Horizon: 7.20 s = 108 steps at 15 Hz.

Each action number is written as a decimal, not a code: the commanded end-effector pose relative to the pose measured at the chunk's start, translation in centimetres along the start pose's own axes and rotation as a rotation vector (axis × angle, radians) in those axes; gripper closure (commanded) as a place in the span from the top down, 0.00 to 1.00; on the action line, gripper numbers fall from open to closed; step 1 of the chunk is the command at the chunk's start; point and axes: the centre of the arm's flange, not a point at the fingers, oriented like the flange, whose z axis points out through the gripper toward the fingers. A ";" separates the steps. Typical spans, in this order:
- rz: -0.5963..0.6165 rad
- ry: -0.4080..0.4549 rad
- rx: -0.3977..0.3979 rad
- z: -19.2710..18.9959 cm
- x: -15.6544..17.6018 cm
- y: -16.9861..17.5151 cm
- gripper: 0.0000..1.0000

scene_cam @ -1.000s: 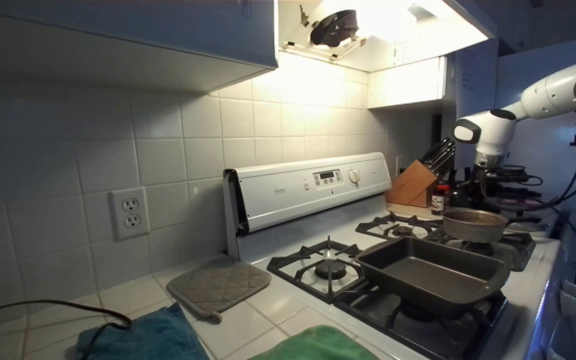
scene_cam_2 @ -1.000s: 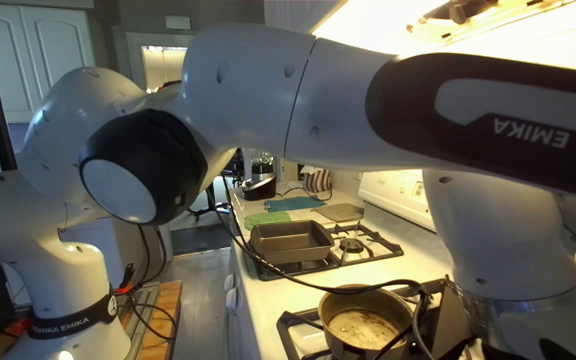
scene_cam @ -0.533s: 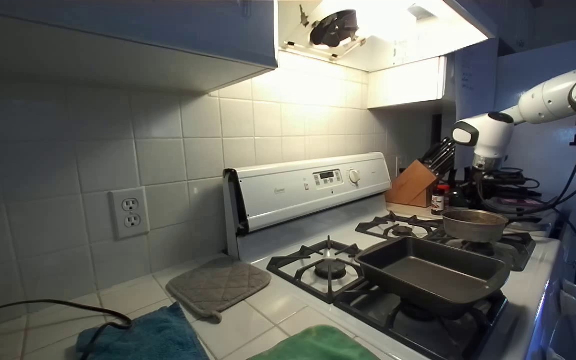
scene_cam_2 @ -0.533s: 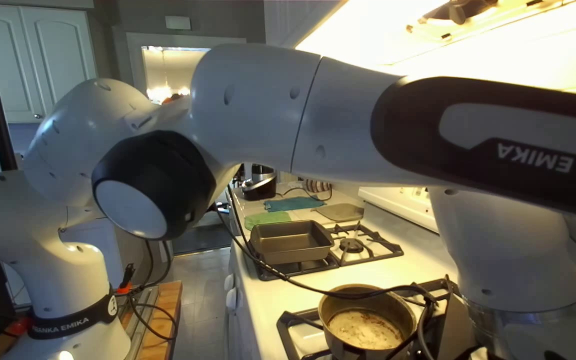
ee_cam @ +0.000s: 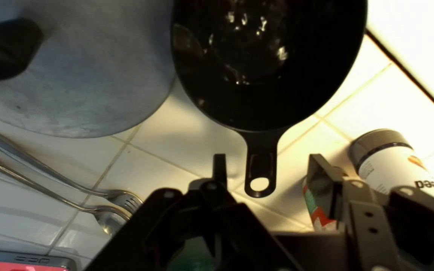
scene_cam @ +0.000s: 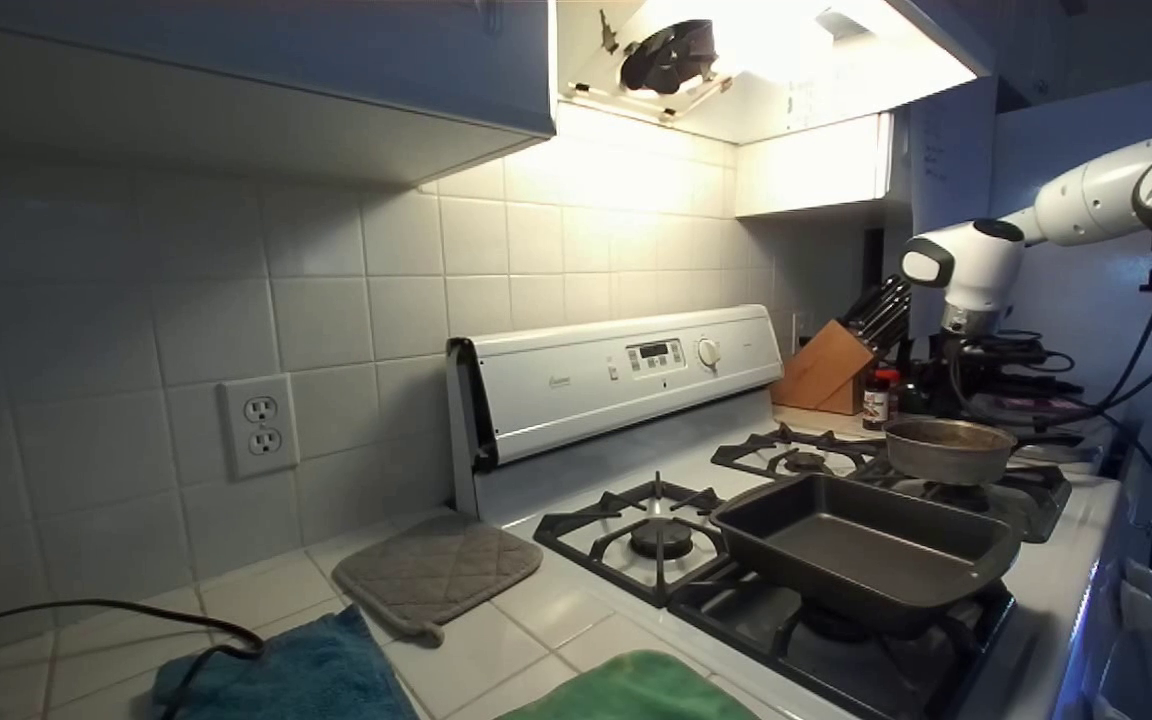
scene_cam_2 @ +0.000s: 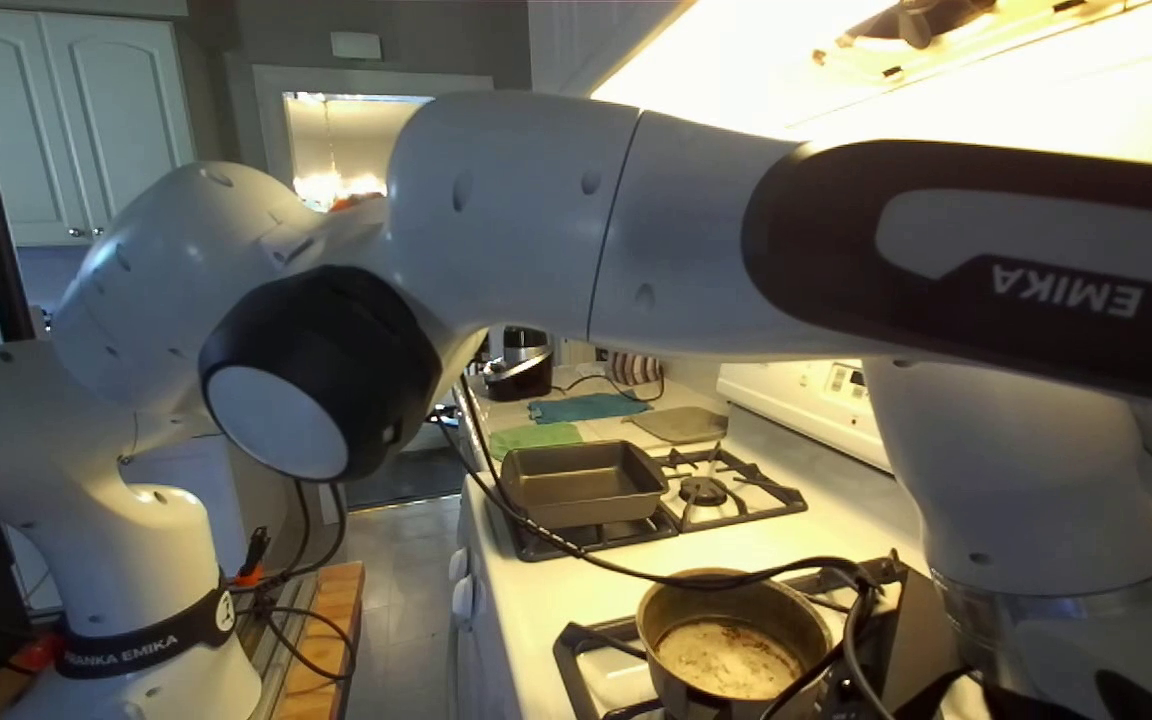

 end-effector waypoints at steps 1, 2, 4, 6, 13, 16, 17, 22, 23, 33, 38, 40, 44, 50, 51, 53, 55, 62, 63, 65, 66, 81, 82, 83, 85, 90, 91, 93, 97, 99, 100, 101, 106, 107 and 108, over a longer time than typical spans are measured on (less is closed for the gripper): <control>0.009 -0.003 -0.011 -0.1 1.9 -0.8 0.90; 0.008 -0.011 -0.013 -0.4 1.7 -0.8 0.96; 0.015 -0.022 -0.033 -1.3 1.4 -0.8 1.00; 0.018 -0.033 -0.056 -2.2 0.8 -0.6 1.00; 0.037 -0.038 -0.139 -5.0 -0.1 0.0 1.00; 0.033 -0.055 -0.176 -5.5 -0.9 0.8 1.00; 0.034 -0.062 -0.183 -5.8 -1.2 1.1 1.00; 0.043 -0.071 -0.185 -7.2 -2.4 2.6 1.00; 0.048 -0.074 -0.182 -7.4 -2.6 2.8 1.00; 0.090 -0.131 -0.194 -9.0 -4.3 6.2 1.00; 0.144 -0.162 -0.196 -8.6 -5.3 8.3 1.00; 0.146 -0.165 -0.197 -8.2 -5.4 8.8 1.00; 0.147 -0.161 -0.196 -6.9 -5.7 9.7 1.00; 0.146 -0.126 -0.164 -5.5 -5.6 9.8 1.00; 0.145 -0.122 -0.164 -5.2 -5.5 9.8 1.00; 0.144 -0.117 -0.162 -4.8 -5.5 9.9 1.00; 0.140 -0.113 -0.167 -4.4 -5.5 9.9 1.00; 0.134 -0.105 -0.171 -3.6 -5.3 10.1 1.00; 0.134 -0.104 -0.172 -3.5 -5.4 10.1 1.00; 0.133 -0.103 -0.170 -3.2 -5.4 10.0 1.00; 0.132 -0.099 -0.171 -3.0 -5.4 9.9 1.00; 0.123 -0.078 -0.161 -1.3 -5.5 8.9 0.61; 0.122 -0.076 -0.161 -1.3 -5.5 8.8 0.53; 0.121 -0.074 -0.160 -1.2 -5.5 8.8 0.46; 0.121 -0.072 -0.160 -1.1 -5.4 8.7 0.32; 0.122 -0.069 -0.162 -1.0 -5.3 8.8 0.04; 0.122 -0.069 -0.162 -1.0 -5.3 8.9 0.06; 0.122 -0.069 -0.161 -1.0 -5.2 8.9 0.06; 0.121 -0.068 -0.158 -2.6 -5.3 8.6 0.06; 0.113 -0.062 -0.160 -3.3 -5.3 8.4 0.06; 0.110 -0.061 -0.163 -3.6 -5.3 8.3 0.06; 0.103 -0.066 -0.166 -3.9 -5.3 8.2 0.06; 0.095 -0.063 -0.193 -4.8 -5.1 7.9 0.06; 0.093 -0.067 -0.196 -4.9 -5.1 7.9 0.06; 0.092 -0.069 -0.200 -5.0 -5.1 7.9 0.06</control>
